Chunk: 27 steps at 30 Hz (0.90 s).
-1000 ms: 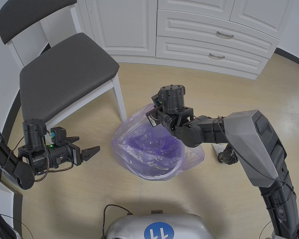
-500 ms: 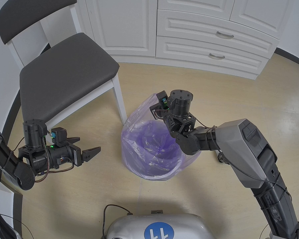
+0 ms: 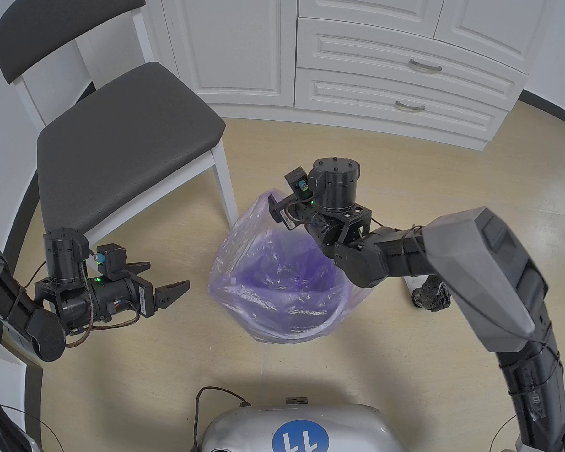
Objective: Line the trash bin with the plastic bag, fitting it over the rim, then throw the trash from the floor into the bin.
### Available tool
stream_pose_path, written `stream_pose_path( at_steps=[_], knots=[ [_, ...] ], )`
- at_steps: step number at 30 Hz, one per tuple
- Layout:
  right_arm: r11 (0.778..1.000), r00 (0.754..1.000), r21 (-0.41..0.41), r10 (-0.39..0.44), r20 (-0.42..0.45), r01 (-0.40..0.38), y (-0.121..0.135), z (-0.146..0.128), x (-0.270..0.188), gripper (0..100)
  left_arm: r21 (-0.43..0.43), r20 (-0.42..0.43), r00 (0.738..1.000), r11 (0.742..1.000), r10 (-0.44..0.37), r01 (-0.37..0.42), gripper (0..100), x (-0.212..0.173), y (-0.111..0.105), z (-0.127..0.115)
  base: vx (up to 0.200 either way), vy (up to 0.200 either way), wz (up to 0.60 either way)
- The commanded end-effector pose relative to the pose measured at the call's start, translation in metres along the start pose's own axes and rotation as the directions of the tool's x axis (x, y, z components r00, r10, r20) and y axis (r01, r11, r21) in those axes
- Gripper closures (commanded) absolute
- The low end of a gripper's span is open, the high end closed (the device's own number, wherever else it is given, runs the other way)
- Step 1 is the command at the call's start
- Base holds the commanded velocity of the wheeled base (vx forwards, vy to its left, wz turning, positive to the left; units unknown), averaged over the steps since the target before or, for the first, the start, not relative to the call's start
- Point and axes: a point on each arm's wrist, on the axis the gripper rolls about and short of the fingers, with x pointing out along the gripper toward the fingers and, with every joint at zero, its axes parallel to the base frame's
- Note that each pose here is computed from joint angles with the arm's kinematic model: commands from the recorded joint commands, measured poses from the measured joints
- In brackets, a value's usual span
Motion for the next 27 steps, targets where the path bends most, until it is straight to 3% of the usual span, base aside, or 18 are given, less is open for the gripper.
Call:
stream_pose_path(
  at_steps=[1,3,6,8,9,13,14,16,17,19,22,25,27],
  knots=[
    [0.989,0.984,-0.053,0.133,-0.117,-0.14,-0.052,0.044,-0.067,0,0.004,-0.006,1.0,1.0,0.011,-0.011,0,-0.003,-0.002,-0.002,0.0,0.0,0.0],
    [0.982,0.969,-0.019,0.18,-0.17,-0.185,-0.066,0.041,-0.084,0,0.006,-0.006,1.0,1.0,0.006,-0.006,0,-0.003,-0.004,-0.002,0.0,0.0,0.0],
    [0.966,0.952,0.147,0.239,-0.193,-0.212,-0.07,0.035,-0.1,0,0.009,-0.006,1.0,1.0,-0.004,0.004,0,-0.002,-0.007,-0.001,0.0,0.0,0.0],
    [0.938,0.945,0.295,0.25,-0.21,-0.183,-0.071,0.03,-0.109,0,0.015,-0.001,1.0,1.0,-0.013,0.013,0,-0.002,-0.01,0.0,0.0,0.0,0.0],
    [0.938,0.945,0.295,0.25,-0.21,-0.183,-0.071,0.03,-0.109,0,0.015,-0.001,1.0,1.0,-0.013,0.013,0,-0.002,-0.01,0.0,0.0,0.0,0.0],
    [0.83,0.952,0.553,0.223,-0.212,-0.071,-0.066,0.015,-0.124,0,0.03,-0.001,1.0,0.999,-0.014,0.014,0,-0.001,-0.025,0.002,0.0,0.0,0.0],
    [0.823,0.953,0.565,0.217,-0.211,-0.063,-0.065,0.013,-0.125,0,0.032,0.0,1.0,0.999,-0.013,0.013,0,-0.001,-0.027,0.003,0.0,0.0,0.0],
    [0.775,0.961,0.632,0.171,-0.219,0.006,-0.058,-0.001,-0.132,0,0.038,0.001,1.0,0.999,-0.02,0.02,0,0.004,-0.044,0.004,0.0,0.0,0.0],
    [0.768,0.959,0.64,0.164,-0.23,0.022,-0.055,-0.008,-0.134,0,0.031,-0.004,1.0,0.999,-0.022,0.022,0,0.008,-0.054,0.003,0.0,0.0,0.0],
    [0.773,0.952,0.633,0.167,-0.257,0.035,-0.051,-0.022,-0.139,0,0.001,0.005,1.0,1.0,-0.01,0.01,0,0.014,-0.073,0.005,0.0,0.0,0.0],
    [0.795,0.934,0.603,0.171,-0.314,0.057,-0.041,-0.045,-0.133,0,-0.057,0.016,0.997,0.996,0.074,-0.073,0,0.039,-0.092,0.006,0.0,0.0,0.0],
    [0.819,0.931,0.571,0.163,-0.326,0.056,-0.041,-0.052,-0.128,0,-0.073,0.003,0.984,0.981,0.18,-0.179,0,0.058,-0.094,0.0,0.0,0.0,0.0],
    [0.843,0.923,0.534,0.157,-0.351,0.06,-0.043,-0.061,-0.127,0,-0.067,-0.027,0.981,0.978,0.194,-0.196,0,0.067,-0.093,-0.009,0.0,0.0,0.0]
  ],
)
